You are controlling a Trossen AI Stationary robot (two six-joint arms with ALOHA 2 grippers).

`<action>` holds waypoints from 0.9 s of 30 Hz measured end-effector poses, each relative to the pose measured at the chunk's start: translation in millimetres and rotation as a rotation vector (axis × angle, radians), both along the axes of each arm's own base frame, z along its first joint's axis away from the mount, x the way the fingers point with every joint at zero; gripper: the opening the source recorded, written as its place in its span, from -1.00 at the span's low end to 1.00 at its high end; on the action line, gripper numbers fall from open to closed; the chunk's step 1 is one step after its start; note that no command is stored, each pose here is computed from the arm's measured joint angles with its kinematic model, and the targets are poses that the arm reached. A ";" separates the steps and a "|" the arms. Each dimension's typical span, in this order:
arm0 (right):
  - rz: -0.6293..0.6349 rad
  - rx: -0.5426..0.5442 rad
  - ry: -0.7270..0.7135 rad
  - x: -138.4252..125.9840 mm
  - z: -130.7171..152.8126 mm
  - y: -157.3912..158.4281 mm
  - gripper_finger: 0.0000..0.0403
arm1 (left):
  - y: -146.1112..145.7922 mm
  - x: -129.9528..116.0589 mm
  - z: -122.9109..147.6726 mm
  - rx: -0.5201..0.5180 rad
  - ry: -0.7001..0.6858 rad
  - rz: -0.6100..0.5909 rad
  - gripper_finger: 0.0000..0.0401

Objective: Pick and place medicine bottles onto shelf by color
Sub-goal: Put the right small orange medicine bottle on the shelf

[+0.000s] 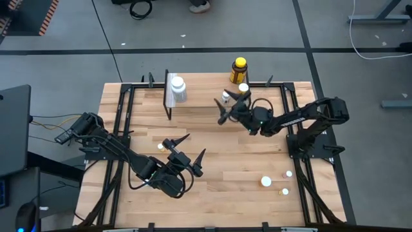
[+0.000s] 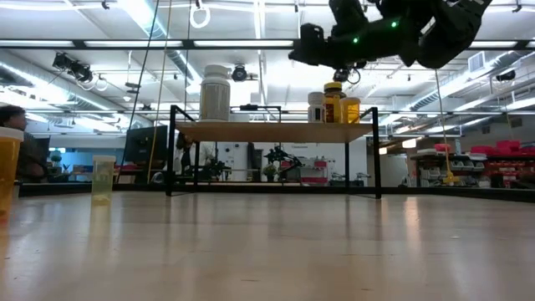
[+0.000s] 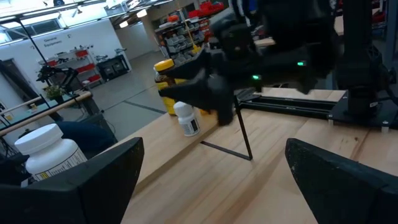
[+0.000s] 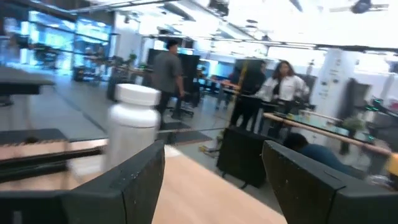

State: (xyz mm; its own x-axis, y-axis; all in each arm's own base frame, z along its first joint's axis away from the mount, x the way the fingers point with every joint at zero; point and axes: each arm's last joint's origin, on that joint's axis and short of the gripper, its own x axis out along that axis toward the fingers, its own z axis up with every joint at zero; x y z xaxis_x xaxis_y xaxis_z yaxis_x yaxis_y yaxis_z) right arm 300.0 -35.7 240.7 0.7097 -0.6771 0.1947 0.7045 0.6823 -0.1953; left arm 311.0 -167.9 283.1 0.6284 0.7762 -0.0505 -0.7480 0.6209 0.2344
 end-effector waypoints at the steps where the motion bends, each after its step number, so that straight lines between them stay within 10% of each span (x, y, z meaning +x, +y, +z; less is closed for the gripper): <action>1: 0.022 0.001 0.012 1.0 -1.1 5.9 0.37 | 0.0 0.0 0.0 -0.001 -0.001 0.000 0.99; 17: 0.853 0.293 0.203 4.9 -30.9 94.8 0.35 | -15.3 -14.9 11.0 -0.033 -0.045 -0.060 0.99; 27: 0.972 0.449 0.639 -20.8 -69.3 142.8 0.35 | -25.6 -26.5 20.7 -0.055 -0.081 -0.096 0.99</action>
